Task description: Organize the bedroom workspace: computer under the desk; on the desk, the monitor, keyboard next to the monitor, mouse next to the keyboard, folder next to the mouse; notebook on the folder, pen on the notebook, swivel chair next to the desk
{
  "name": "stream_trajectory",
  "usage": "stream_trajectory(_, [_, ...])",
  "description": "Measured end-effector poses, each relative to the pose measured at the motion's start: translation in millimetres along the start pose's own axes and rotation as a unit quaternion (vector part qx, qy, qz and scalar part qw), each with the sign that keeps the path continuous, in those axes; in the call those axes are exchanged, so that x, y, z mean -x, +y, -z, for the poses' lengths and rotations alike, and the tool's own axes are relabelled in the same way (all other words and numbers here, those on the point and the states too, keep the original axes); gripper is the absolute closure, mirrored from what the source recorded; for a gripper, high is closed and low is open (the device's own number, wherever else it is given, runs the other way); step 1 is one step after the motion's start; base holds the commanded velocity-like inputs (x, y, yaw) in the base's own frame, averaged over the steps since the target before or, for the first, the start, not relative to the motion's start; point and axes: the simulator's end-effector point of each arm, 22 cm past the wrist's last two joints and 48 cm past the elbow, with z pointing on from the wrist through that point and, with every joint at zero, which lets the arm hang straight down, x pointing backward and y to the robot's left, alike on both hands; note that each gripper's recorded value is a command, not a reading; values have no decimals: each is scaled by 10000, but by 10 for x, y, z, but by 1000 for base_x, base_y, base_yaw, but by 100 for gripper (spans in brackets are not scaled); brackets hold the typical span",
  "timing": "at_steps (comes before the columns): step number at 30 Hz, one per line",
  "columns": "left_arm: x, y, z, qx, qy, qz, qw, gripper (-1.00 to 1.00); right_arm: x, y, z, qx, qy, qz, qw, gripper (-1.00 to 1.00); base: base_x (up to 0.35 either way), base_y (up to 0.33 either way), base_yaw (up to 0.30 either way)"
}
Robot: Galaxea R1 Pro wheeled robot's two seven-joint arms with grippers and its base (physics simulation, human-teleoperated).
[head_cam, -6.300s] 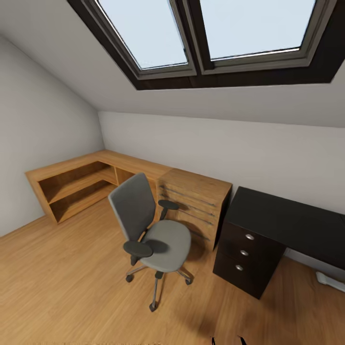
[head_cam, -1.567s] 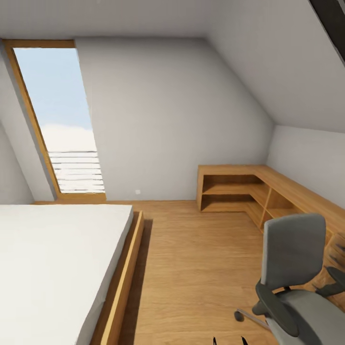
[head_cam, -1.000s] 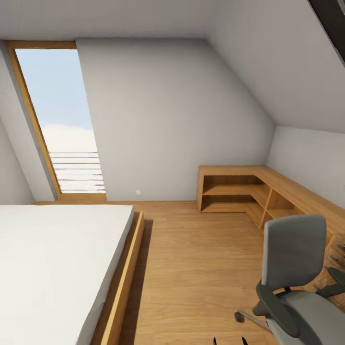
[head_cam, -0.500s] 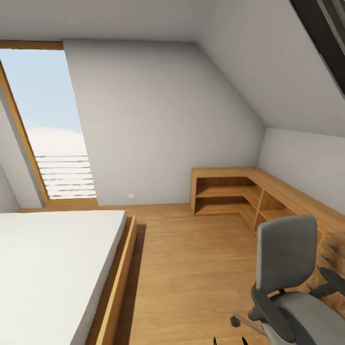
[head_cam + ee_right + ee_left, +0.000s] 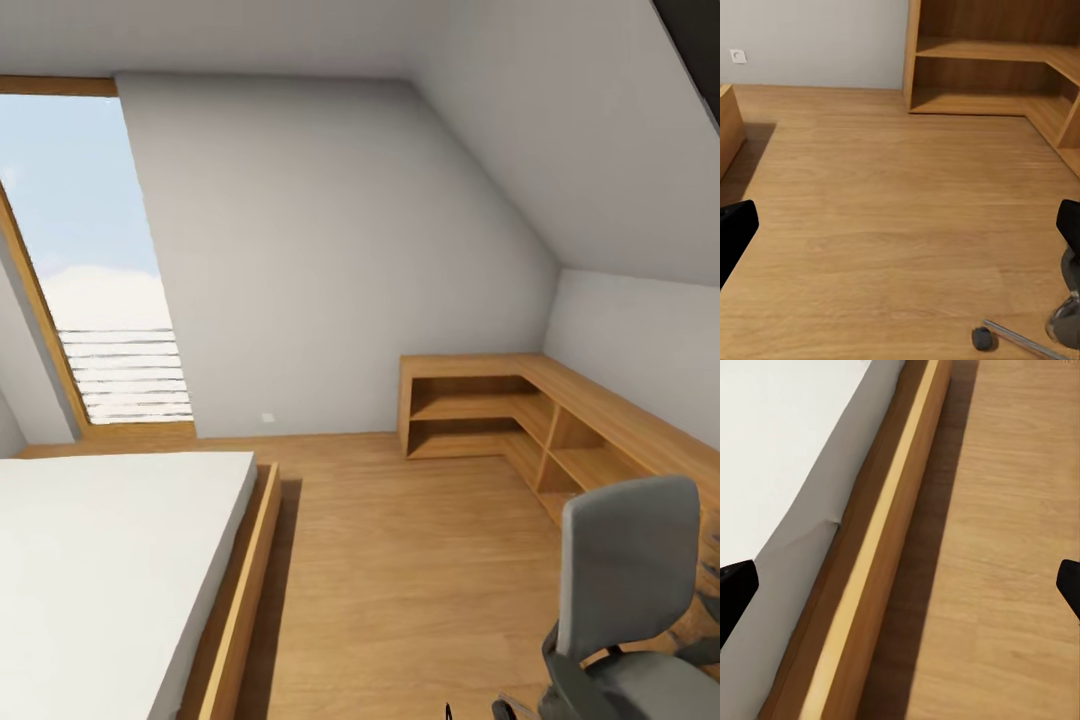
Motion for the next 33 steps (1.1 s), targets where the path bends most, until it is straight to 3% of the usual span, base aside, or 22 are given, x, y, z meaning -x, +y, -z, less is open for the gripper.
stream_trajectory(33, [0, -5, 1, -8, 0, -1, 10000, -100, 1, 2, 0, 4, -2, 2, 10000, -100, 321, 25, 0])
